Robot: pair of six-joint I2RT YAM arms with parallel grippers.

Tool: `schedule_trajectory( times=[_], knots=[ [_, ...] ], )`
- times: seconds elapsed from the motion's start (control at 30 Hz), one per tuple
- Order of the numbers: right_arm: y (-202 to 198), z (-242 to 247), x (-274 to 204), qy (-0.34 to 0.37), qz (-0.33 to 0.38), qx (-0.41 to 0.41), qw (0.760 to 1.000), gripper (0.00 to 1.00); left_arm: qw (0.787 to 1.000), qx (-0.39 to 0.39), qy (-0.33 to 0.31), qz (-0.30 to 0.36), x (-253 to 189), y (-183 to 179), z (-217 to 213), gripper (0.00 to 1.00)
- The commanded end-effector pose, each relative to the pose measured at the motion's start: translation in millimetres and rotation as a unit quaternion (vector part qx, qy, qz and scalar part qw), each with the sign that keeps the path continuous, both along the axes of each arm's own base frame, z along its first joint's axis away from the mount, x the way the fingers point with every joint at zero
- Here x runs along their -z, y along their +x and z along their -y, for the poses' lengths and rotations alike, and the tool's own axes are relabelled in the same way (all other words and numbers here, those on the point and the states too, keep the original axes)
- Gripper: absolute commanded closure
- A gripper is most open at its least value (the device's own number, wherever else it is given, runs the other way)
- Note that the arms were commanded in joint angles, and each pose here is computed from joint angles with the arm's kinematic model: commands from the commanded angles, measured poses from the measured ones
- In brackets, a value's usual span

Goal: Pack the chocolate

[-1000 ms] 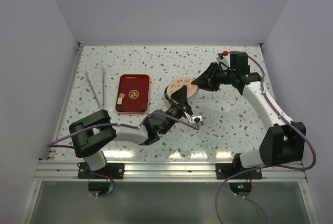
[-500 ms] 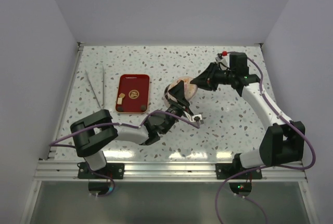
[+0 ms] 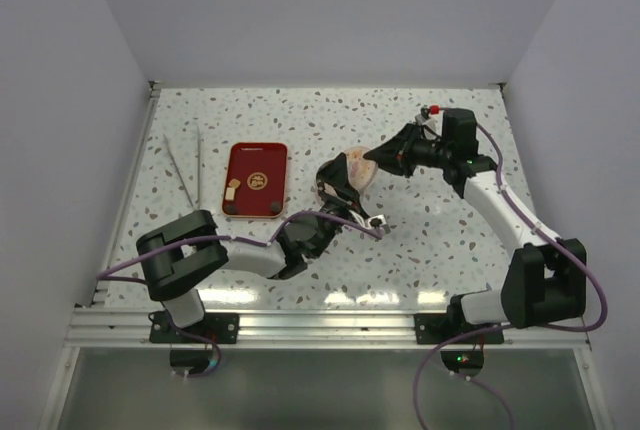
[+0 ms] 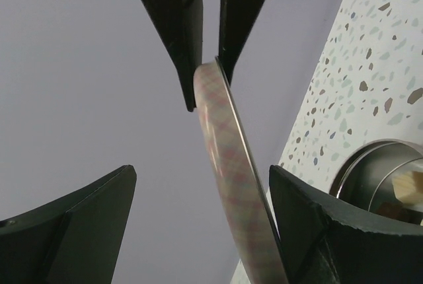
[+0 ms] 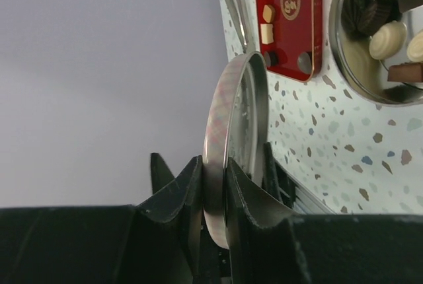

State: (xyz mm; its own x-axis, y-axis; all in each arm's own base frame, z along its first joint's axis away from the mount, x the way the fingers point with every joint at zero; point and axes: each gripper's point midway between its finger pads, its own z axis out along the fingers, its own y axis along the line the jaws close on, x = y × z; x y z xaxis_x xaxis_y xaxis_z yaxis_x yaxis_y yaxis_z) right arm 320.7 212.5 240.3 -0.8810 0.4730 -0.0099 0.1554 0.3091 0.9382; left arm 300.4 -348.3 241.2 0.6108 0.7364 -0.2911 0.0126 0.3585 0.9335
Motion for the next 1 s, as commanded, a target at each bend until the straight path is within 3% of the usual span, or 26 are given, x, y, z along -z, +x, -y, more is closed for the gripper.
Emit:
schedule_trajectory(
  times=[0.0,0.67,0.97],
  knots=[
    [-1,-4,-40,0.036,0.053,-0.003,0.998,1.00,0.988,0.005,-0.150,0.032,-47,-9,-19,0.13],
    [-2,-2,-55,0.032,0.071,0.004,0.997,1.00,0.977,0.010,-0.213,-0.016,-45,-5,-31,0.10],
    [3,-3,-61,0.043,0.082,0.010,0.996,1.00,0.959,0.076,-0.254,-0.094,-38,-13,-36,0.09]
  ],
)
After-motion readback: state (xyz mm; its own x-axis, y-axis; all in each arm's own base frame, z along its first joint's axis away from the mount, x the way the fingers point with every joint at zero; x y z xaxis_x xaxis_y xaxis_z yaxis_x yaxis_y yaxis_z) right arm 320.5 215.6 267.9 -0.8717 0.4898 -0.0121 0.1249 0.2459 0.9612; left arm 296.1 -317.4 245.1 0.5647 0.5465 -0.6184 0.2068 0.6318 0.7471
